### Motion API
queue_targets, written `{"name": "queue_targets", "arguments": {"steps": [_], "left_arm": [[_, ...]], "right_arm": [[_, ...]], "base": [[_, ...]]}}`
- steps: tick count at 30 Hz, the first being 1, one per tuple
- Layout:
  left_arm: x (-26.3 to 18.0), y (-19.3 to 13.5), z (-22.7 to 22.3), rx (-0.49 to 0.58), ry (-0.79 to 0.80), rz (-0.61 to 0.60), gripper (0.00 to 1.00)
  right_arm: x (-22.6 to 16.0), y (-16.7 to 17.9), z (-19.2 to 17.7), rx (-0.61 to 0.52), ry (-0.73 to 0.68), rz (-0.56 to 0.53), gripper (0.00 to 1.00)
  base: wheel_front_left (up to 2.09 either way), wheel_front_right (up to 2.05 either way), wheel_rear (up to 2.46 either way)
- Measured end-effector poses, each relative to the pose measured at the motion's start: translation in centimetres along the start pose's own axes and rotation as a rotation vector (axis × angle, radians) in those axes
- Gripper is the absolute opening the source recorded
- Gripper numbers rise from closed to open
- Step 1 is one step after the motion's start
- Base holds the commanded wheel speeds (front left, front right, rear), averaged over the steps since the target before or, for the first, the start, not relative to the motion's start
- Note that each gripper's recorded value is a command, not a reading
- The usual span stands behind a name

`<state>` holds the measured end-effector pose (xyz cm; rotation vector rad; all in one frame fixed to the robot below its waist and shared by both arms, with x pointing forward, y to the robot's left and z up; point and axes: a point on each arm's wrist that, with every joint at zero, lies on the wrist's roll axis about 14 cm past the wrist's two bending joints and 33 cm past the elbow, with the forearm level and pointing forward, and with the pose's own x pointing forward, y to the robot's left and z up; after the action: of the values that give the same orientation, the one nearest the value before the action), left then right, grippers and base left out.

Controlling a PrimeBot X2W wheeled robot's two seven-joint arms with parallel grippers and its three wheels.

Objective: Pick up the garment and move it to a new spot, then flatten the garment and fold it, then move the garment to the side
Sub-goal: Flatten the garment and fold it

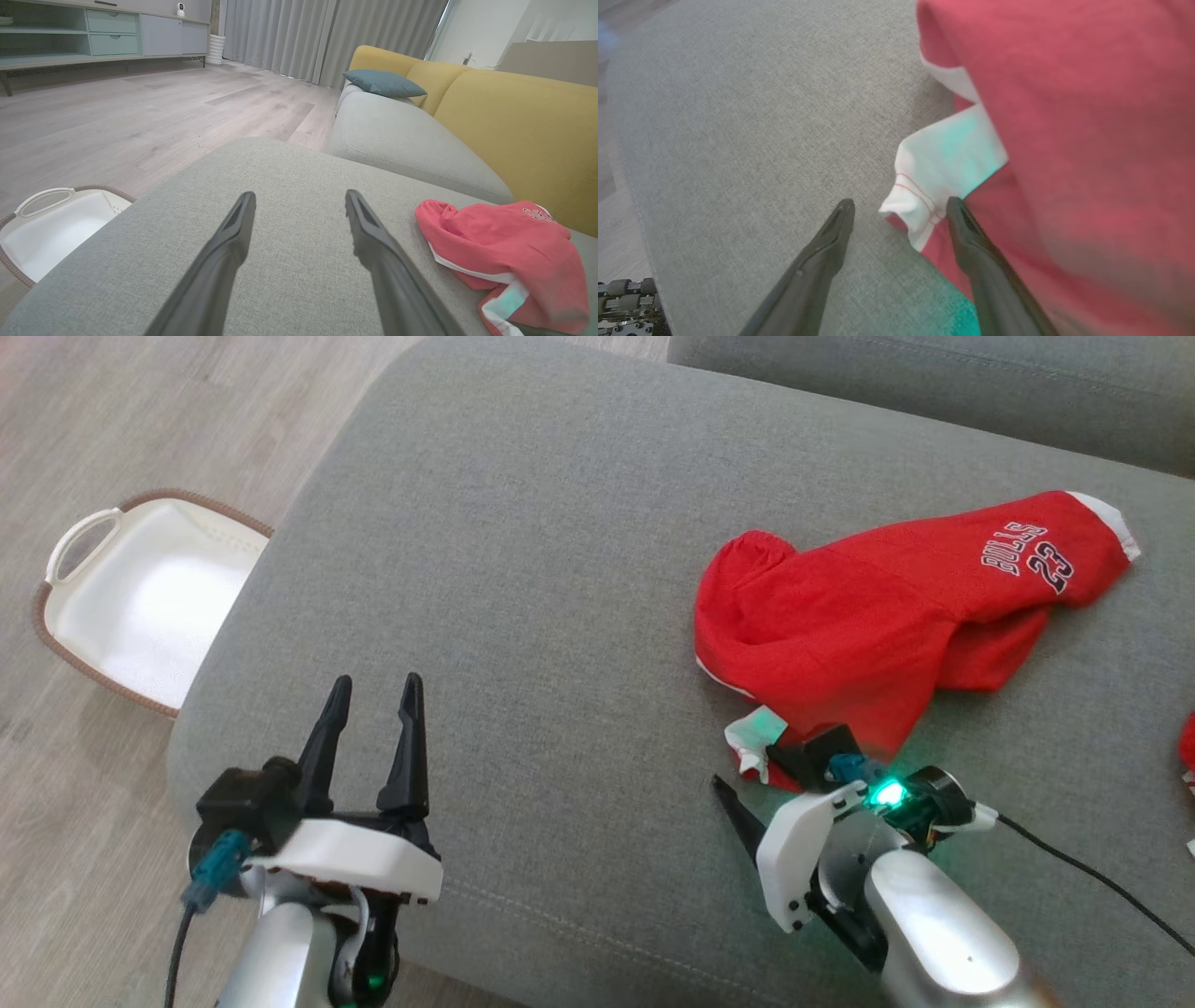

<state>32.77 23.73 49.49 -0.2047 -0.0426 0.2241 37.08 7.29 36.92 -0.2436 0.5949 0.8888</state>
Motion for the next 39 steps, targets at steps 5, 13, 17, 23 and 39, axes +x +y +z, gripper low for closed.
{"name": "queue_targets", "arguments": {"steps": [5, 13, 17, 23, 39], "left_arm": [[0.0, 0.0, -0.1, 0.001, 0.004, 0.001, 1.00], [0.9, -1.7, 0.0, -0.006, -0.004, -0.051, 1.00], [1.4, -3.0, 0.2, -0.011, -0.015, -0.094, 1.00], [2.2, -5.9, 0.1, -0.027, -0.014, -0.186, 1.00], [3.6, -13.5, -2.9, -0.016, 0.066, -0.448, 1.00]], "right_arm": [[0.4, -0.5, -0.1, -0.016, 0.012, -0.007, 0.00], [-1.5, -3.6, -0.3, -0.040, -0.017, -0.100, 0.00], [-4.8, -8.7, -0.4, -0.028, -0.046, -0.240, 0.00], [-11.1, -14.9, -1.4, 0.030, -0.083, -0.449, 0.00], [-17.9, -17.7, -5.1, 0.222, -0.113, -0.674, 0.00]], "base": [[0.00, 0.00, 0.00], [0.00, 0.00, 0.00], [0.00, 0.00, 0.00], [0.00, 0.00, 0.00], [0.00, 0.00, 0.00]]}}
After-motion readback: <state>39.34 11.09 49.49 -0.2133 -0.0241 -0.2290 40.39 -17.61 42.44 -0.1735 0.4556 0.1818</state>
